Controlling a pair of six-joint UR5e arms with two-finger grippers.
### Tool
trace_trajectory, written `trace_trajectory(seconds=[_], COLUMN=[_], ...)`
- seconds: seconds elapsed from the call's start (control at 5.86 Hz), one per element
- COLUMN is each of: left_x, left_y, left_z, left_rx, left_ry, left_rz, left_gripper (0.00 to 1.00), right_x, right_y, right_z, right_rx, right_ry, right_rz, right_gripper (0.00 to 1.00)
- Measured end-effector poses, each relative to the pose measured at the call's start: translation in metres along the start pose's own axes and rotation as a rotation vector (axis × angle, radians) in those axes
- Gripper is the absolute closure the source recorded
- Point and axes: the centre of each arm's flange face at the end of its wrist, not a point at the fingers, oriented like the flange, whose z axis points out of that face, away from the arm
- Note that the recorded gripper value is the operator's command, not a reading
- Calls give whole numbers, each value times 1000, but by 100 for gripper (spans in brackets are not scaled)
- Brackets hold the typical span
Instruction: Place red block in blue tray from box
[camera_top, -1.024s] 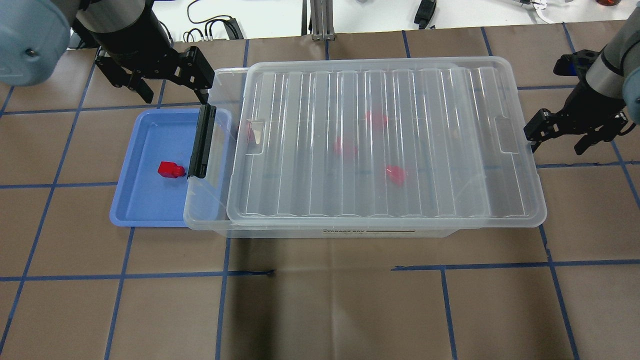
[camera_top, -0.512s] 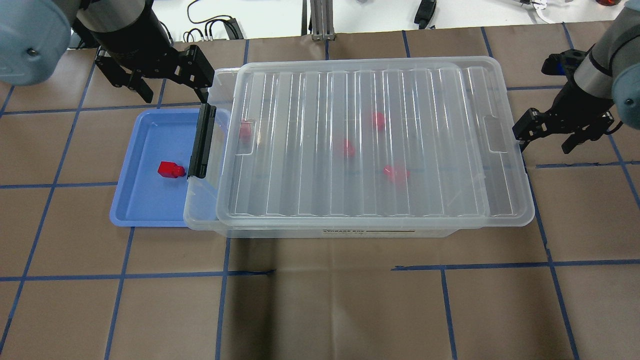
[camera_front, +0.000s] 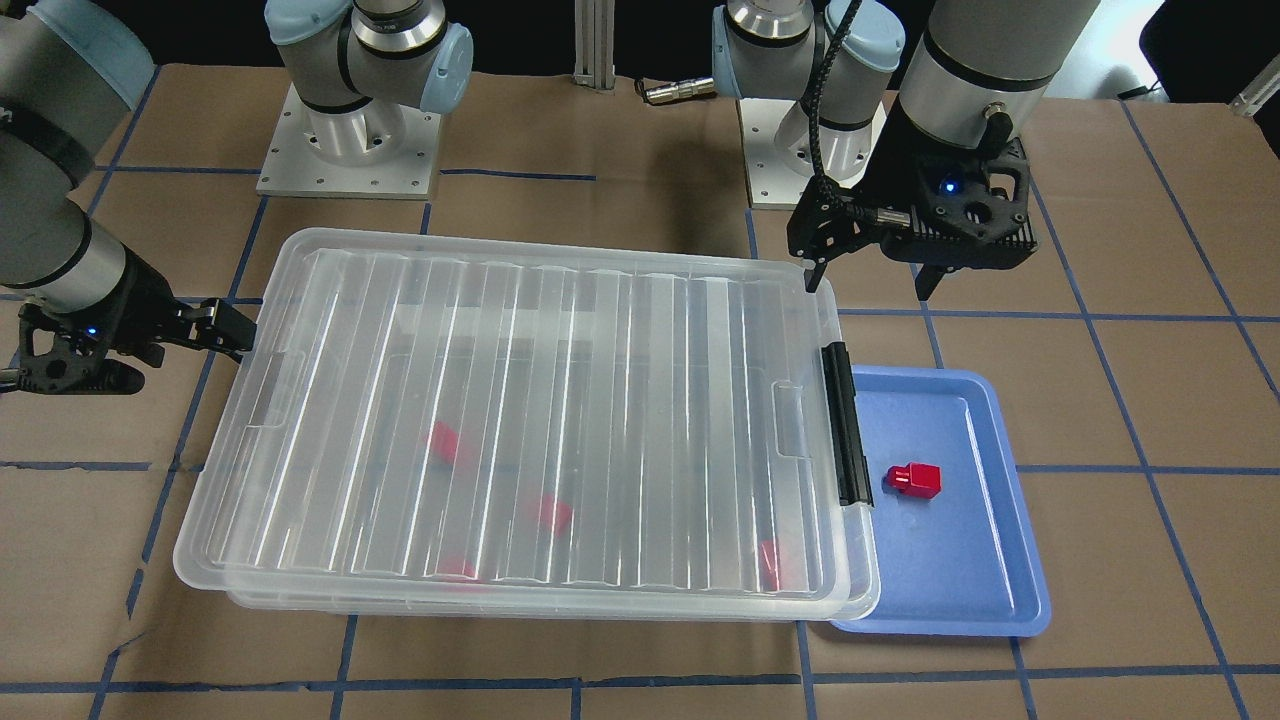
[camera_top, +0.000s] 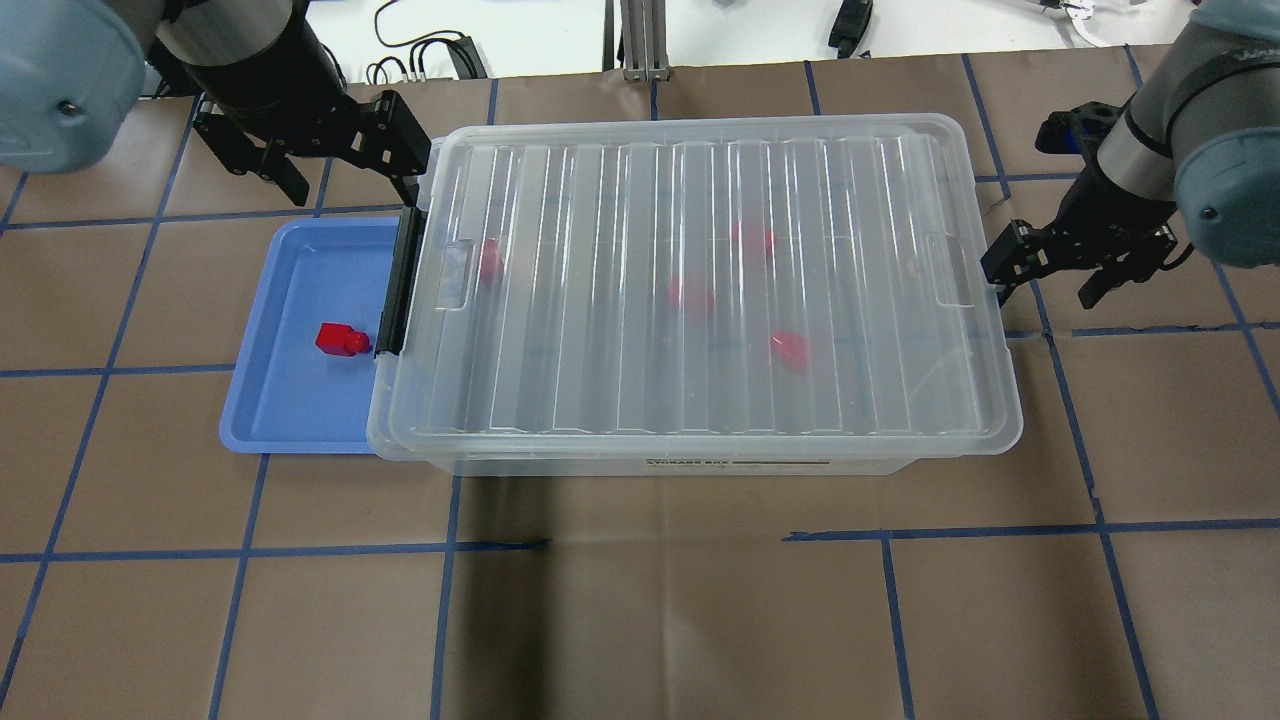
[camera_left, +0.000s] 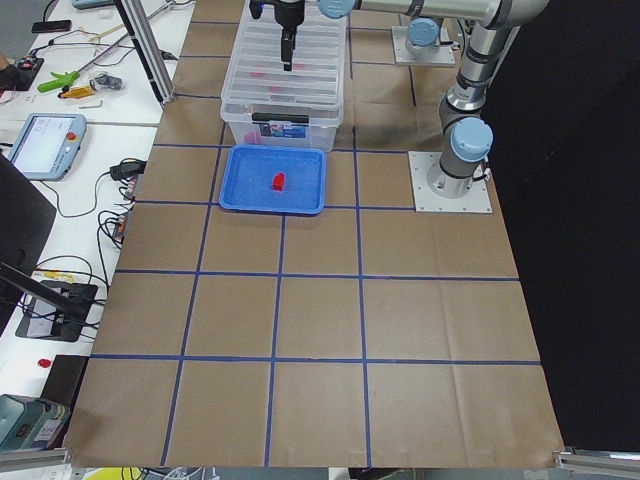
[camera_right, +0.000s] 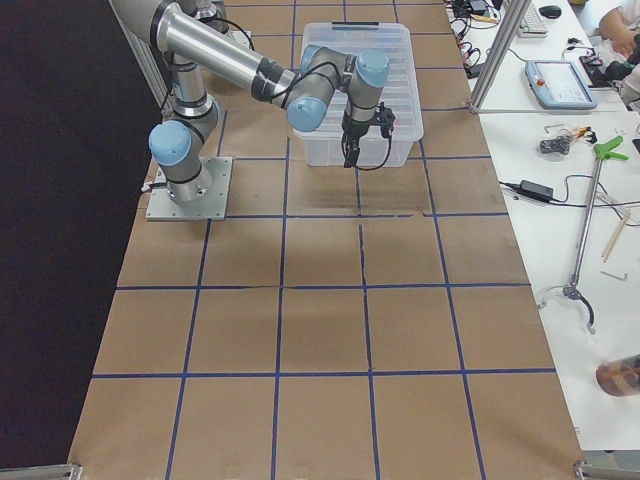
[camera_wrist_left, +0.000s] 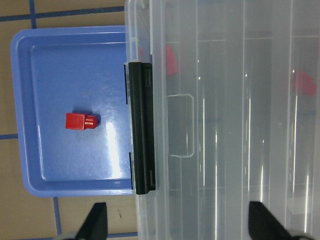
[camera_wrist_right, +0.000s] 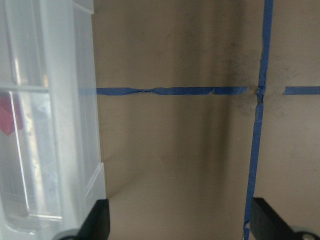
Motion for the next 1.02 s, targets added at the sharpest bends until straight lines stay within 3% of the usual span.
trace_trajectory(seconds=[0.51,0.85,1.02], left_x=[0,0,0], left_y=[0,0,0], left_z=[0,0,0], left_rx=[0,0,0], left_ry=[0,0,0], left_rz=[0,-1,-1], left_gripper=[2,2,2], right_x=[-3,-7,-19], right_y=[-3,-10,-11], right_z=[-11,-62,-88], right_rx=[23,94,102], right_ry=[6,38,48], right_rz=[-3,-5,9], right_gripper=[0,0,0])
